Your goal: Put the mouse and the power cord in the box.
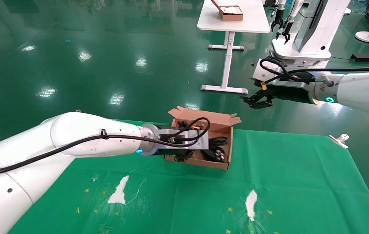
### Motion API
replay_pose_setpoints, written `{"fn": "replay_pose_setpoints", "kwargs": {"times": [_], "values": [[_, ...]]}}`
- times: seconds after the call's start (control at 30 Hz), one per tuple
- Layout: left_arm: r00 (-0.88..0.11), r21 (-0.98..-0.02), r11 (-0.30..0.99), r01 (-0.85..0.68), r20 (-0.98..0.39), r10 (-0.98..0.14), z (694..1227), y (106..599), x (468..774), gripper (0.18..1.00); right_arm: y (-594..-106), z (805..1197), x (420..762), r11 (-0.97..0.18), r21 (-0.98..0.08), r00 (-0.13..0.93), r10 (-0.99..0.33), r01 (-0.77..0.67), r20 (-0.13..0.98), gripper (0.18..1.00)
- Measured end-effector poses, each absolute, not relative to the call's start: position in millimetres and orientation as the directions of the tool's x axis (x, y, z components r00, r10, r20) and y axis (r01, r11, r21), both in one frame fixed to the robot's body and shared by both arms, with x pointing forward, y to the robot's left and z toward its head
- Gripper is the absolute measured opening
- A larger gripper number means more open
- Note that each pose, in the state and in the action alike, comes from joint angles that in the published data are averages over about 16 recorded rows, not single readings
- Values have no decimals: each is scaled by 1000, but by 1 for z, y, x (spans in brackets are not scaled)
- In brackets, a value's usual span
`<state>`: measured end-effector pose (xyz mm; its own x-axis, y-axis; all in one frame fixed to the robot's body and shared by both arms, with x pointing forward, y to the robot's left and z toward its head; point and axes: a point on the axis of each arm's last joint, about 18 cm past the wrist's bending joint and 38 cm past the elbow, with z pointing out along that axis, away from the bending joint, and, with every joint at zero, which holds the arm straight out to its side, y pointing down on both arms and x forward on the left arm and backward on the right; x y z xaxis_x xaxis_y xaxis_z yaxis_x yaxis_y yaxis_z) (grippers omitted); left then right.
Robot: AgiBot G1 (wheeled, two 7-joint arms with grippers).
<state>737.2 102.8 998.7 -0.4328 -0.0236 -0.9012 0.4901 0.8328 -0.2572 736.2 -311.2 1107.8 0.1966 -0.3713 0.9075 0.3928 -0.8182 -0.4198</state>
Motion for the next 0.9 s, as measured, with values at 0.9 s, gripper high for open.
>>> {"fn": "replay_pose_setpoints", "kwargs": {"times": [0.9], "values": [[-540,-432,763,481,-832,-131,981,121,722,517,-311,1097,730,-747,-497,239,-436,443,868,1001]]}}
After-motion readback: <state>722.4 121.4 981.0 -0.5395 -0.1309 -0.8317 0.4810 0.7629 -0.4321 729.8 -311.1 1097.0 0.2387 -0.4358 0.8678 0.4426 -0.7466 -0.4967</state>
